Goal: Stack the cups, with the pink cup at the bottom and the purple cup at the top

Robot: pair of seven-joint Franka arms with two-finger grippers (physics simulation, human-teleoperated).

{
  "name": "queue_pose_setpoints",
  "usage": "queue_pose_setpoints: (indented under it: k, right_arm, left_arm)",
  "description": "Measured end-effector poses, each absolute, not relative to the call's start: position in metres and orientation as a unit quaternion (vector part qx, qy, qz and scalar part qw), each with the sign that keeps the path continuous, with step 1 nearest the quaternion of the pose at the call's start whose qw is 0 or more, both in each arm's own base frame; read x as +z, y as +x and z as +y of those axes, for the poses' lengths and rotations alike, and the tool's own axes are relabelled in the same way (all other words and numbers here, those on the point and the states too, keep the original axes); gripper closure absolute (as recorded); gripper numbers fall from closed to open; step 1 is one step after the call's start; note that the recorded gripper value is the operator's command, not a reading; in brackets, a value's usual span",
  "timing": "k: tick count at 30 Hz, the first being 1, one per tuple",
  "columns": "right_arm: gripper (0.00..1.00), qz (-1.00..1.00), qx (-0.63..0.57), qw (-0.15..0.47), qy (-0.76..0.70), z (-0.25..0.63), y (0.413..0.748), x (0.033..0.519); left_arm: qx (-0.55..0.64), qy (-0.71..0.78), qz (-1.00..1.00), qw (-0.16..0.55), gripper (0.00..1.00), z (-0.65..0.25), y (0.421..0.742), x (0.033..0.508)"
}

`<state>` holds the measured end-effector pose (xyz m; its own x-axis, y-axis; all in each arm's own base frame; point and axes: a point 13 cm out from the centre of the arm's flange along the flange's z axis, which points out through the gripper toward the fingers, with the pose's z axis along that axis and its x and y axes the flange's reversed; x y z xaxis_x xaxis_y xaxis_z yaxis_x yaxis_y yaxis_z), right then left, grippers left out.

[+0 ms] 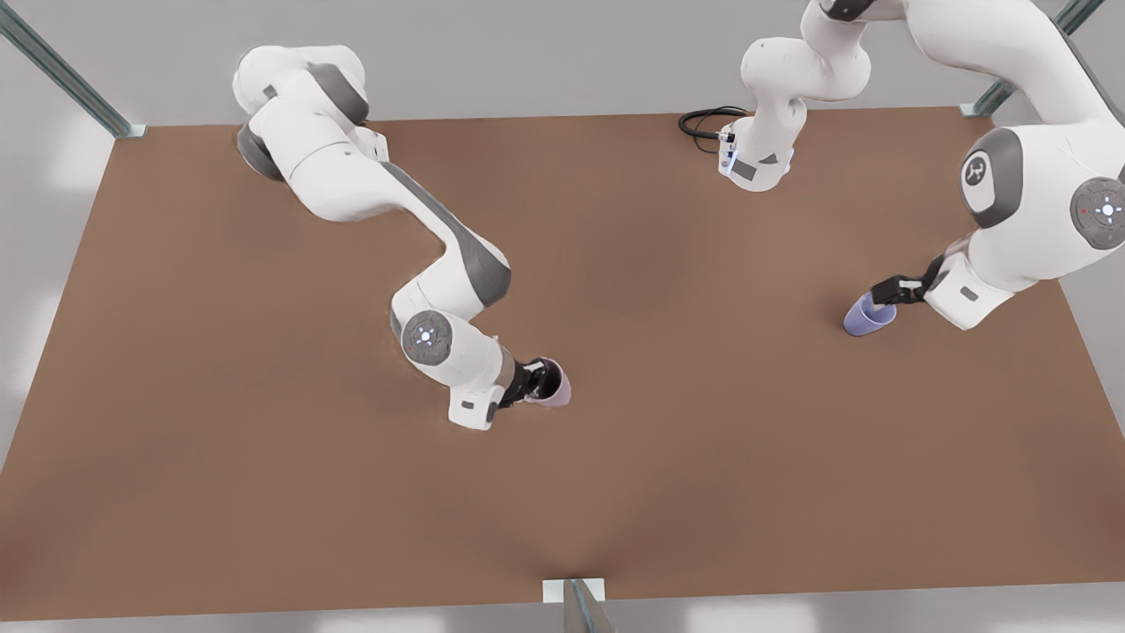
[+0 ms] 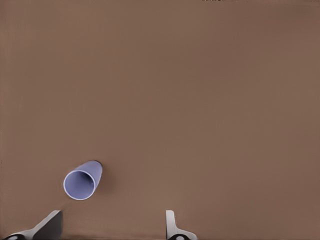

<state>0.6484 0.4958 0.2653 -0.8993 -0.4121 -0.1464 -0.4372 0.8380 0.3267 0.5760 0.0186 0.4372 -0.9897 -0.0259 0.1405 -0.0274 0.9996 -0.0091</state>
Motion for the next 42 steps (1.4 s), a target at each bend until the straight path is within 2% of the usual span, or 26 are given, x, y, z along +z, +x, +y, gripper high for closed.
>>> queue_pose_setpoints:
  k: [2, 4, 6, 11, 15, 19, 24, 25, 26, 28, 32, 33, 34, 35, 39, 42]
  right_arm:
    - [0.79, 0.96, 0.194, 0.028, -0.201, 0.568, 0.616, 0.251]
    - [0.79, 0.966, 0.202, 0.012, -0.162, 0.602, 0.594, 0.225]
    - [0.79, 0.971, 0.208, -0.002, -0.12, 0.628, 0.577, 0.192]
    - [0.79, 0.974, 0.225, -0.01, -0.002, 0.644, 0.581, 0.138]
    - [0.79, 0.974, 0.218, -0.015, 0.054, 0.647, 0.579, 0.124]
    - [0.79, 0.974, 0.205, -0.021, 0.09, 0.649, 0.572, 0.118]
    - [0.76, 0.978, 0.174, -0.038, 0.114, 0.648, 0.554, 0.107]
    - [0.45, 0.978, 0.168, -0.041, 0.119, 0.647, 0.552, 0.105]
    - [0.41, 0.978, 0.163, -0.044, 0.125, 0.645, 0.551, 0.103]
    - [0.4, 0.977, 0.157, -0.048, 0.136, 0.643, 0.549, 0.1]
    - [0.2, 0.975, 0.152, -0.053, 0.156, 0.642, 0.547, 0.098]
    - [0.14, 0.974, 0.151, -0.054, 0.16, 0.642, 0.547, 0.097]
    - [0.12, 0.973, 0.152, -0.055, 0.164, 0.643, 0.547, 0.097]
    - [0.1, 0.972, 0.152, -0.055, 0.168, 0.643, 0.547, 0.097]
    - [0.0, 0.969, 0.156, -0.054, 0.183, 0.645, 0.549, 0.099]
    - [0.0, 0.967, 0.161, -0.051, 0.192, 0.646, 0.551, 0.103]
  left_arm:
    - [0.004, 0.03, -0.997, 0.071, 0.0, 0.038, 0.577, 0.435]
    - [0.003, 0.04, -0.997, 0.071, 0.0, 0.052, 0.577, 0.43]
    - [0.011, 0.066, -0.993, 0.093, 0.0, 0.09, 0.56, 0.396]
    - [0.031, 0.11, -0.983, 0.143, 0.0, 0.166, 0.503, 0.283]
    - [0.038, 0.099, -0.982, 0.153, 0.0, 0.176, 0.472, 0.223]
    - [0.037, 0.088, -0.985, 0.143, 0.0, 0.189, 0.453, 0.177]
    - [0.024, 0.075, -0.99, 0.113, 0.0, 0.208, 0.451, 0.14]
    - [0.021, 0.071, -0.991, 0.11, 0.0, 0.209, 0.451, 0.136]
    - [0.02, 0.066, -0.992, 0.108, 0.0, 0.209, 0.451, 0.131]
    - [0.018, 0.058, -0.992, 0.109, 0.0, 0.21, 0.449, 0.119]
    - [0.016, 0.044, -0.992, 0.114, 0.0, 0.211, 0.445, 0.101]
    - [0.015, 0.041, -0.993, 0.113, 0.18, 0.212, 0.446, 0.099]
    - [0.015, 0.038, -0.993, 0.113, 0.58, 0.212, 0.446, 0.098]
    - [0.015, 0.036, -0.993, 0.112, 0.66, 0.211, 0.447, 0.098]
    - [0.019, 0.024, -0.993, 0.115, 0.71, 0.204, 0.448, 0.1]
    - [0.022, 0.02, -0.992, 0.119, 0.78, 0.201, 0.446, 0.099]
